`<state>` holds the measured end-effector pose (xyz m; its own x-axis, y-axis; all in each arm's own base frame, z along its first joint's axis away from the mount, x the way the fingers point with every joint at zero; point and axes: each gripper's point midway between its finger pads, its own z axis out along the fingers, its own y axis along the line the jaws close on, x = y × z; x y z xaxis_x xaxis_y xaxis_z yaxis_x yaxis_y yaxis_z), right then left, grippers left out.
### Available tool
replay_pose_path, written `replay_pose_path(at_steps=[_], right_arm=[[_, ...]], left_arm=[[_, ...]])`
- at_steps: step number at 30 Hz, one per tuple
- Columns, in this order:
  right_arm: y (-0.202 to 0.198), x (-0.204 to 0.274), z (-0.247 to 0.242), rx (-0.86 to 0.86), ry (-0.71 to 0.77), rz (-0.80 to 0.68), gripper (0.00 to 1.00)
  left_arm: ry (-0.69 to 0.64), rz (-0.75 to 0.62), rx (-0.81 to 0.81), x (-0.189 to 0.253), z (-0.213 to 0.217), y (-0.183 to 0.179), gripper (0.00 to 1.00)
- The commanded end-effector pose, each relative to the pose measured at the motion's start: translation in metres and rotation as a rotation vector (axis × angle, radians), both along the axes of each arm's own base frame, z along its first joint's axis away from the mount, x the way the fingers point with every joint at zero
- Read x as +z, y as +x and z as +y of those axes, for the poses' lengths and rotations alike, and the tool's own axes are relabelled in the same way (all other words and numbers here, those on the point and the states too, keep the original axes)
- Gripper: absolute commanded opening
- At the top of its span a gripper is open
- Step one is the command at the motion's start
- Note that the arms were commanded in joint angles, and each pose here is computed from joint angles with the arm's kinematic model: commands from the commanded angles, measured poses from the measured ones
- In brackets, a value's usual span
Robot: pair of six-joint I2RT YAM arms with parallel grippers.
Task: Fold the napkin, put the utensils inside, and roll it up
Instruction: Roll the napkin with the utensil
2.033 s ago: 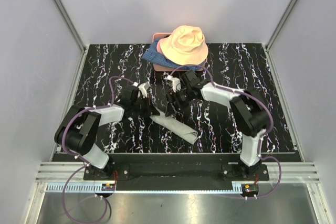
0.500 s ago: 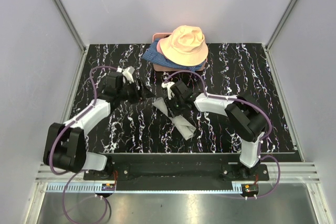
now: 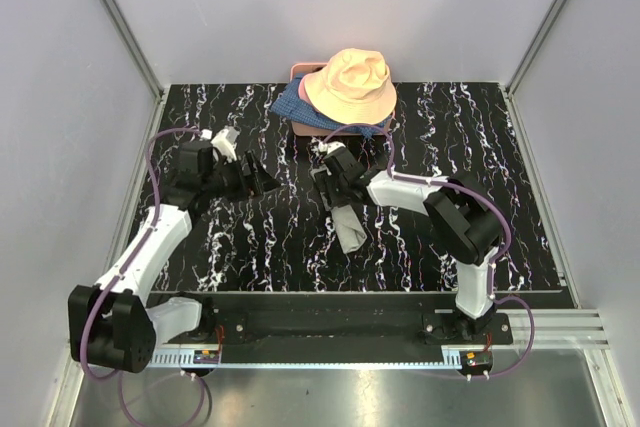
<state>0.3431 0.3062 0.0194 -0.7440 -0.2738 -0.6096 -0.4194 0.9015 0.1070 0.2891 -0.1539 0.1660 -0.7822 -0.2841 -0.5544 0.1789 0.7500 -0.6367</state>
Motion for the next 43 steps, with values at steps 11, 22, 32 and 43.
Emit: replay_pose_path(at_steps=[11,22,32,43], right_arm=[[-0.005,0.064,0.000,0.067,0.092,-0.059,0.95],[0.003,0.125,-0.087,-0.147,0.221,-0.182,1.00],[-0.020,0.165,-0.207,-0.420,0.321,-0.439,1.00],[-0.029,0.162,-0.219,-0.433,0.299,-0.502,1.00]], left_arm=[[0.097,-0.166,0.041,0.042,0.040,-0.003,0.99],[0.070,-0.280,0.157,0.055,0.086,0.000,0.99],[0.116,-0.451,0.244,0.080,0.106,-0.009,0.99],[0.121,-0.487,0.259,0.086,0.107,-0.011,0.99]])
